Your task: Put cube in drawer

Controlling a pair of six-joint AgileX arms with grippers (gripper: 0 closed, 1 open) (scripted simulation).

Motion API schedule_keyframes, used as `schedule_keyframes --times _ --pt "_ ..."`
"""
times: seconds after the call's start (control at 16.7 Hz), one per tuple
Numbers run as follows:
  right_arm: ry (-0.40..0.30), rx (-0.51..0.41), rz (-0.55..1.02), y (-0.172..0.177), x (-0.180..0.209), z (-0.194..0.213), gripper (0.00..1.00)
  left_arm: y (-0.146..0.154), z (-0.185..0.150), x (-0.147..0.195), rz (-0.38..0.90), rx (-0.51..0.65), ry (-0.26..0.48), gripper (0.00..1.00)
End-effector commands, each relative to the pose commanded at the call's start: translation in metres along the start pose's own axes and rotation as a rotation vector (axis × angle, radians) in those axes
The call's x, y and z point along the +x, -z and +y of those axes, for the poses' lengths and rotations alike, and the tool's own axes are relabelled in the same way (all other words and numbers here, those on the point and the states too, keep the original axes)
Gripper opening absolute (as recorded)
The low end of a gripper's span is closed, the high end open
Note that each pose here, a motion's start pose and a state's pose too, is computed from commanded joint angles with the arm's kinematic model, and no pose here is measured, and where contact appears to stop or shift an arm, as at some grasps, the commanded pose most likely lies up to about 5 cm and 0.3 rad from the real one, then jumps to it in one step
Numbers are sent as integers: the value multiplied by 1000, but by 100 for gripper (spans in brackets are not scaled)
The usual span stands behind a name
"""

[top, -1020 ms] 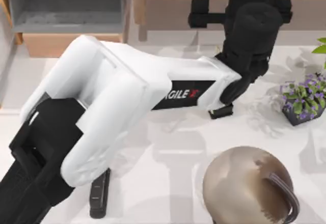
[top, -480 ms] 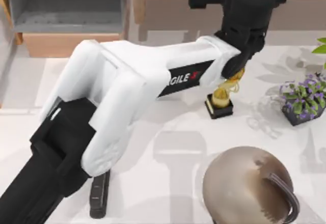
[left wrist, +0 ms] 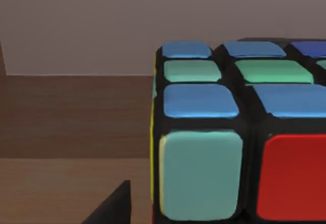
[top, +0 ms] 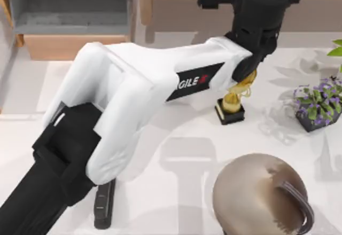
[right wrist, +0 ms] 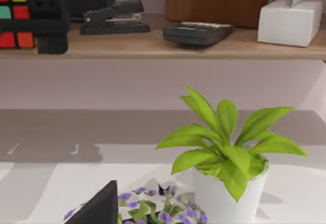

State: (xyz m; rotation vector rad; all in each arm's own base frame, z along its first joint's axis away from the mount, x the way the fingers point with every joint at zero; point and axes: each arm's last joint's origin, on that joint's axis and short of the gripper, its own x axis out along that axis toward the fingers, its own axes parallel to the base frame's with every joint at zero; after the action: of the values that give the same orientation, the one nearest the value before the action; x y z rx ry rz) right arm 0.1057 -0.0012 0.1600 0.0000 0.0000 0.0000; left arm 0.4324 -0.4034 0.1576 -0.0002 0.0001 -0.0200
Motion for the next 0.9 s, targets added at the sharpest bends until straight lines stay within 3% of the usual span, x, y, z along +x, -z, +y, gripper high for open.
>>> schedule_keyframes --times 0.6,0.9 --pt "0 0 0 0 0 0 100 0 0 0 0 0 0 2" --pt "0 0 0 0 0 0 100 0 0 0 0 0 0 0"
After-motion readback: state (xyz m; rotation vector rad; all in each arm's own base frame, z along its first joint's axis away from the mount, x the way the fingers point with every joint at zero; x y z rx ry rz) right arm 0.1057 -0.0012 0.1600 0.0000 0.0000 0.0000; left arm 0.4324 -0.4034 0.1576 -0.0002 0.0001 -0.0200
